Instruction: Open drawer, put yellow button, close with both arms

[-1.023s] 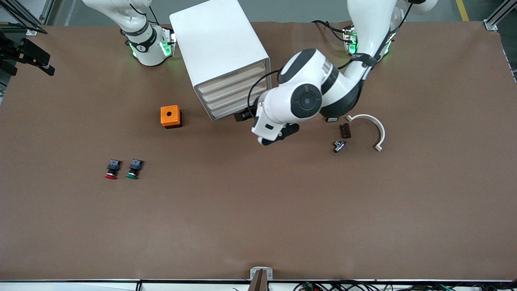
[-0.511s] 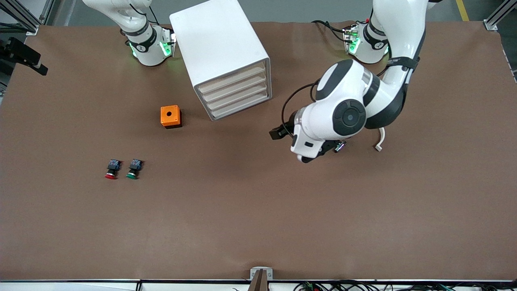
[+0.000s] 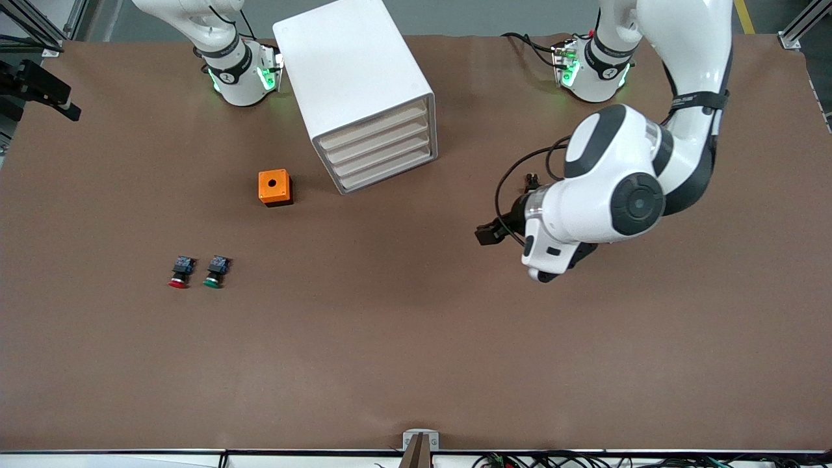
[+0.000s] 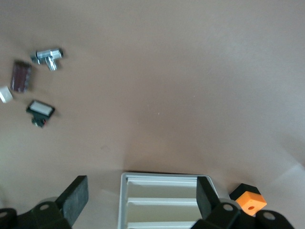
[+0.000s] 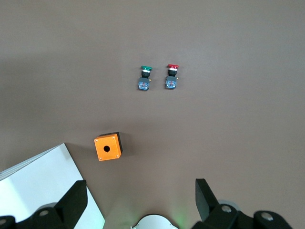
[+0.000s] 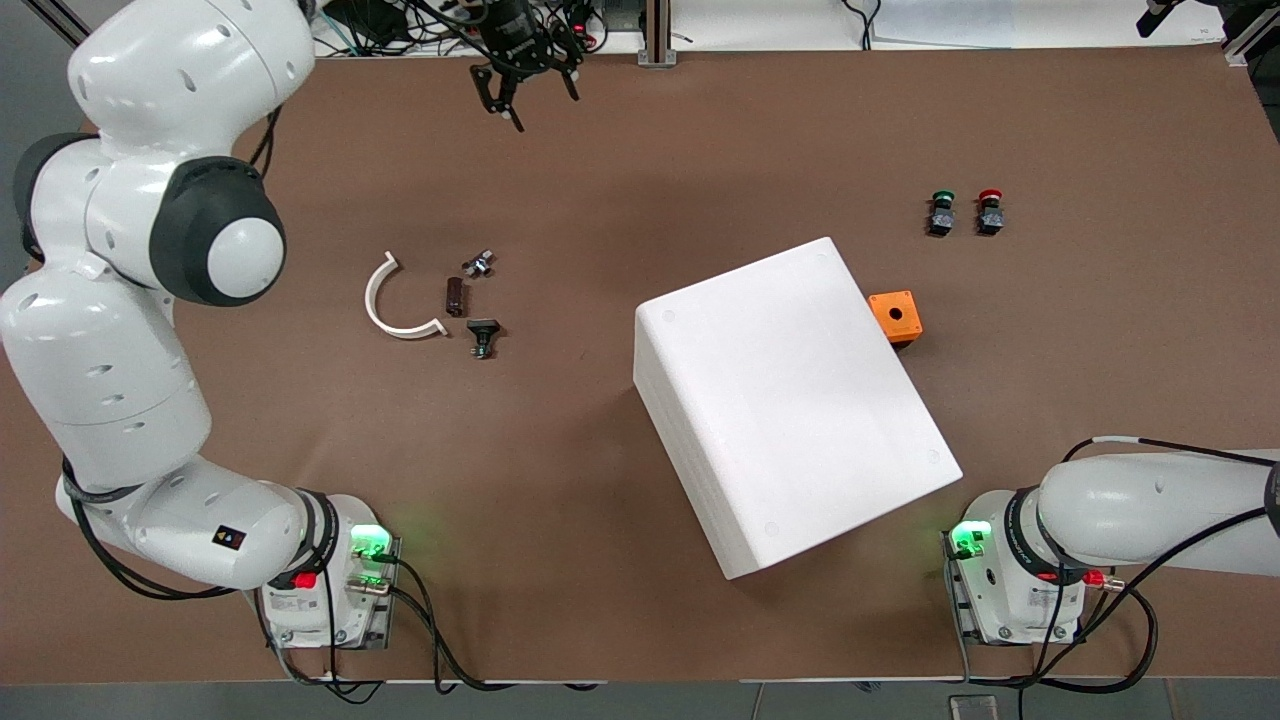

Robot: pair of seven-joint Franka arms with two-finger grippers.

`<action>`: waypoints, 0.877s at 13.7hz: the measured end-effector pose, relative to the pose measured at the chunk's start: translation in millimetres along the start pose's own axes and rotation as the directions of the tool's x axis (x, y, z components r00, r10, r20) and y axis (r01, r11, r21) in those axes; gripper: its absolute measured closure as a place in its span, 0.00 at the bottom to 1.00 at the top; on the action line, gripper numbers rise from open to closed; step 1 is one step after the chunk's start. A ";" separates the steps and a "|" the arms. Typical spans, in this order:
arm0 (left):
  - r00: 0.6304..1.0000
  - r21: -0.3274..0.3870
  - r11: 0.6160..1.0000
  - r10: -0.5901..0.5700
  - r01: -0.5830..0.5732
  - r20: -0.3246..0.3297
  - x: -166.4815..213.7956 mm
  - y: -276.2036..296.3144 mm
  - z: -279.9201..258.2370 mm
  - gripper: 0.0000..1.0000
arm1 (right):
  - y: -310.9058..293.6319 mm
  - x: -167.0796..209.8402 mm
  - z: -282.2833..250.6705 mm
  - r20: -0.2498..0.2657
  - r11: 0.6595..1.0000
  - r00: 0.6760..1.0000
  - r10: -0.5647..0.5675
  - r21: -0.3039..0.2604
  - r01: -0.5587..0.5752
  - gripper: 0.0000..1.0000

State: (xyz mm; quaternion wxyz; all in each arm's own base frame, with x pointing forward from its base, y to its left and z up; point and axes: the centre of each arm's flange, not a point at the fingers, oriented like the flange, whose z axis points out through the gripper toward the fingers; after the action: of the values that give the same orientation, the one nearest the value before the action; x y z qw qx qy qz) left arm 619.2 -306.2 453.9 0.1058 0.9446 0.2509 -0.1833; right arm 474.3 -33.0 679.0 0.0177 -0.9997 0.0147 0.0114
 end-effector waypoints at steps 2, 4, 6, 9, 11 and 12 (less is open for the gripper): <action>0.997 -0.020 0.997 0.076 -0.076 -0.007 24.3 -19.6 -15.2 0.00 | -2.6 -0.2 0.0 0.001 1.000 1.000 -0.006 -0.003 0.006 0.00; 0.985 -0.019 0.984 0.175 -0.174 0.002 37.2 -42.9 -35.6 0.00 | -2.7 -0.8 0.4 0.006 1.000 1.000 -0.006 -0.004 0.006 0.00; 0.959 -0.022 0.958 0.285 -0.285 0.003 40.1 -69.3 -66.8 0.00 | -2.8 -1.3 0.4 0.009 1.000 1.000 -0.007 -0.004 0.007 0.00; 0.917 0.012 0.917 0.398 -0.398 0.017 41.7 -126.8 -118.8 0.00 | -3.0 -1.6 0.5 0.010 1.000 1.000 -0.007 -0.004 0.007 0.00; 0.898 0.074 0.895 0.439 -0.439 0.022 40.5 -170.8 -145.4 0.00 | -3.2 -1.8 0.4 0.010 1.000 1.000 -0.008 -0.004 0.008 0.00; 0.888 0.107 0.882 0.459 -0.458 0.017 37.6 -191.7 -154.5 0.00 | -3.3 -1.9 0.5 0.010 1.000 1.000 -0.008 -0.004 0.008 0.00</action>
State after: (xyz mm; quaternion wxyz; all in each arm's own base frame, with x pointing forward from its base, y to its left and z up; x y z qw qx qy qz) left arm 596.5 -81.4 558.9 0.0940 0.9822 0.0107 -0.1620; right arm 472.5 -29.6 678.7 0.0160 -0.9997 0.0107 0.0165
